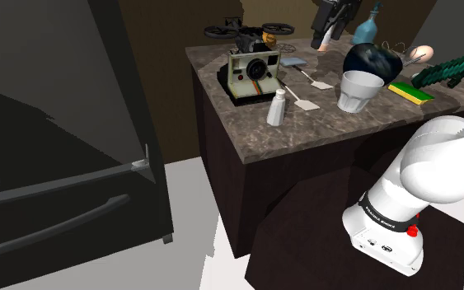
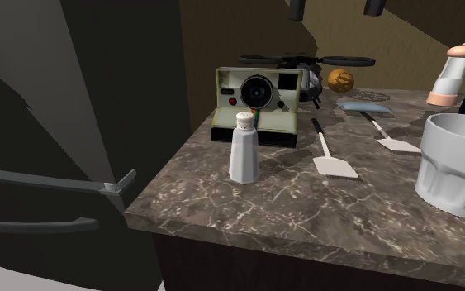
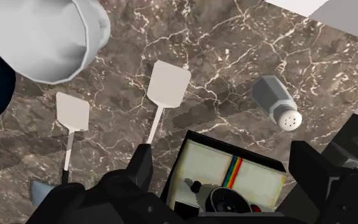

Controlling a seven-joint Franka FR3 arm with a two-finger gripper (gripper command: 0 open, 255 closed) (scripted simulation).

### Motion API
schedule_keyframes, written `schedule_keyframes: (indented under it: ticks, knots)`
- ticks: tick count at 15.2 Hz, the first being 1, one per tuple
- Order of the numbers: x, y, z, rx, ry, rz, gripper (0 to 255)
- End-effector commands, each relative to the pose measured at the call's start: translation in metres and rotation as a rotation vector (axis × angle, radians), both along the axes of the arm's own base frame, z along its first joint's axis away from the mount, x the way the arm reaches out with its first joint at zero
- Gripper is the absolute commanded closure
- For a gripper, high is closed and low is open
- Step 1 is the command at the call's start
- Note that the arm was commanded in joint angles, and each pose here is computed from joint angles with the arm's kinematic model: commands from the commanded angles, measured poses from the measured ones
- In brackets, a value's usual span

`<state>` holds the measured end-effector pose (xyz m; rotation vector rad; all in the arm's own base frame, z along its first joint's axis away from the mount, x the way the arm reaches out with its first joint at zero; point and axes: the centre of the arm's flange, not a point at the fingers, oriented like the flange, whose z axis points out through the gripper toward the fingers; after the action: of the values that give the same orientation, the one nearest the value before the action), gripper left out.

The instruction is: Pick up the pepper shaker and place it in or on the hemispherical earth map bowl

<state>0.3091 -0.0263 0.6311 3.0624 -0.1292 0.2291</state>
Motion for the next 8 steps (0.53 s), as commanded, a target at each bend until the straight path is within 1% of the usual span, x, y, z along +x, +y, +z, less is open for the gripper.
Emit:
schedule_keyframes:
  ticks: [1, 8]
  knots:
    - [0.000, 0.000, 0.000, 0.000, 0.000, 0.000, 0]
    - [0.045, 0.055, -0.066, -0.025, 0.078, 0.134, 0]
